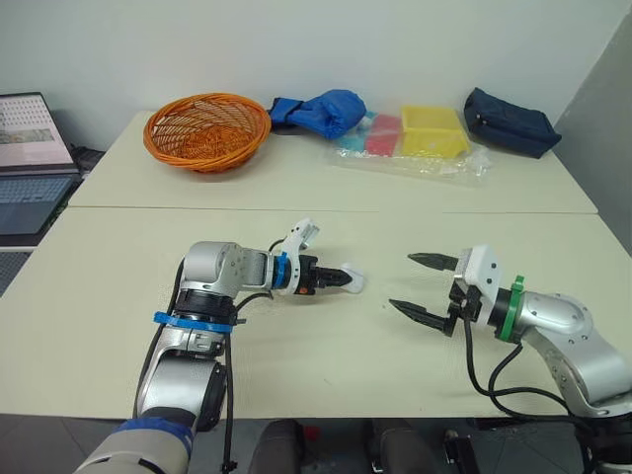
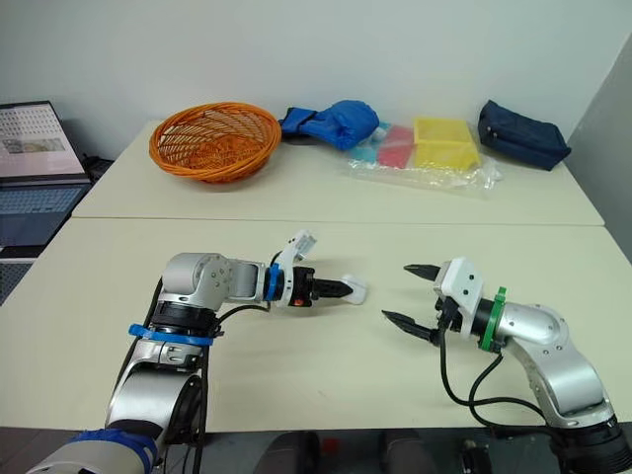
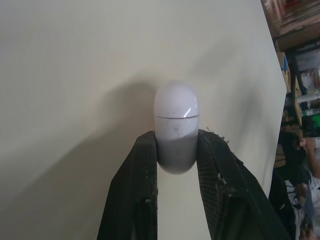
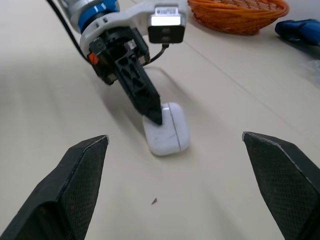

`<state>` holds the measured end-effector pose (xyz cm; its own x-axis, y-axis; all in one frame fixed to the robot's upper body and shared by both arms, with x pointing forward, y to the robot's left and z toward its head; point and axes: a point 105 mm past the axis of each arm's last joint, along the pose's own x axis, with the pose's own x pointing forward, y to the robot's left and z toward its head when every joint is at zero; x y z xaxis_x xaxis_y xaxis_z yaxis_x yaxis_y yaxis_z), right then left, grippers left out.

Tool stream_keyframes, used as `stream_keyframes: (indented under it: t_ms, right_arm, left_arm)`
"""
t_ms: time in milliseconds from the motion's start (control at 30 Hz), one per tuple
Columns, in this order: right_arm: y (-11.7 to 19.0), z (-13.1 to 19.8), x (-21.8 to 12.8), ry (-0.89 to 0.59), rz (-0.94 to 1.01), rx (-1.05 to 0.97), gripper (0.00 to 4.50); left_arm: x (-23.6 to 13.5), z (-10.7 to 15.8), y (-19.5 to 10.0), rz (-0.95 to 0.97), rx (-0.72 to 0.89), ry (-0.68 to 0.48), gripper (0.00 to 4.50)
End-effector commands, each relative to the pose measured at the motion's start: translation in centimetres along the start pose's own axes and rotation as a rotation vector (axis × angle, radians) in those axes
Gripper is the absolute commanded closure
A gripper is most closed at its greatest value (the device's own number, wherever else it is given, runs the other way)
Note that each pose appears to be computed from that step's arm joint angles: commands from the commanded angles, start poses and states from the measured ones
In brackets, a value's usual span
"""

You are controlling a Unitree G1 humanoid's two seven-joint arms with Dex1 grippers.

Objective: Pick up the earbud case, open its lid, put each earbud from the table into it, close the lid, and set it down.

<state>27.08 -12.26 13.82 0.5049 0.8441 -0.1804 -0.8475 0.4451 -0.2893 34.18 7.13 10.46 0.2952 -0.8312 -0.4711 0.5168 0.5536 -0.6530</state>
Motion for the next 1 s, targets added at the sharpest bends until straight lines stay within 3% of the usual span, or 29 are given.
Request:
stream_keyframes:
  t_ms: [33, 100, 133, 467, 500, 567, 633, 733, 800, 900, 1000]
  right_arm:
    - [0.1, 1.2, 0.4, -0.069, -0.007, 0.000, 0.02]
    - [-0.2, 1.2, 0.5, -0.064, -0.017, -0.012, 0.02]
    - [-0.4, 1.1, 0.6, -0.061, -0.023, -0.013, 0.00]
    - [-2.3, 0.4, 0.1, -0.052, -0.062, -0.028, 0.00]
    - [-2.4, 0.4, 0.0, -0.051, -0.058, -0.033, 0.00]
    - [-2.8, 0.6, -0.5, -0.049, -0.045, -0.039, 0.00]
    - [-3.0, 0.6, -0.9, -0.048, -0.040, -0.040, 0.00]
    - [-3.6, 1.3, -1.2, -0.064, -0.049, -0.048, 0.00]
    - [-3.9, 1.9, -1.2, -0.076, -0.045, -0.062, 0.00]
    - [-3.8, 1.9, -1.1, -0.066, -0.026, -0.064, 0.00]
    - [-3.8, 1.6, -1.3, -0.052, -0.020, -0.065, 0.00]
  left_arm:
    - [-0.3, -0.1, 0.3, 0.028, -0.020, -0.024, 3.77]
    - [-0.8, 0.2, 0.7, 0.050, -0.008, -0.051, 3.77]
    - [-1.0, 0.4, 0.9, 0.064, 0.002, -0.062, 3.03]
    - [-8.1, 0.2, 4.5, 0.232, 0.020, -0.113, 0.02]
    - [-9.1, 0.7, 4.3, 0.229, 0.116, -0.156, 0.02]
    - [-11.9, 2.6, 3.7, 0.264, 0.574, -0.287, 0.02]
    - [-12.9, 2.7, 2.9, 0.281, 0.855, -0.301, 0.02]
    - [-13.7, 2.3, 3.7, 0.286, 0.865, -0.319, 0.02]
    - [-13.9, 1.8, 4.5, 0.351, 1.020, -0.288, 0.02]
    - [-13.7, 2.3, 4.0, 0.372, 1.032, -0.406, 0.02]
    - [-13.3, 2.0, 3.5, 0.352, 1.042, -0.434, 0.02]
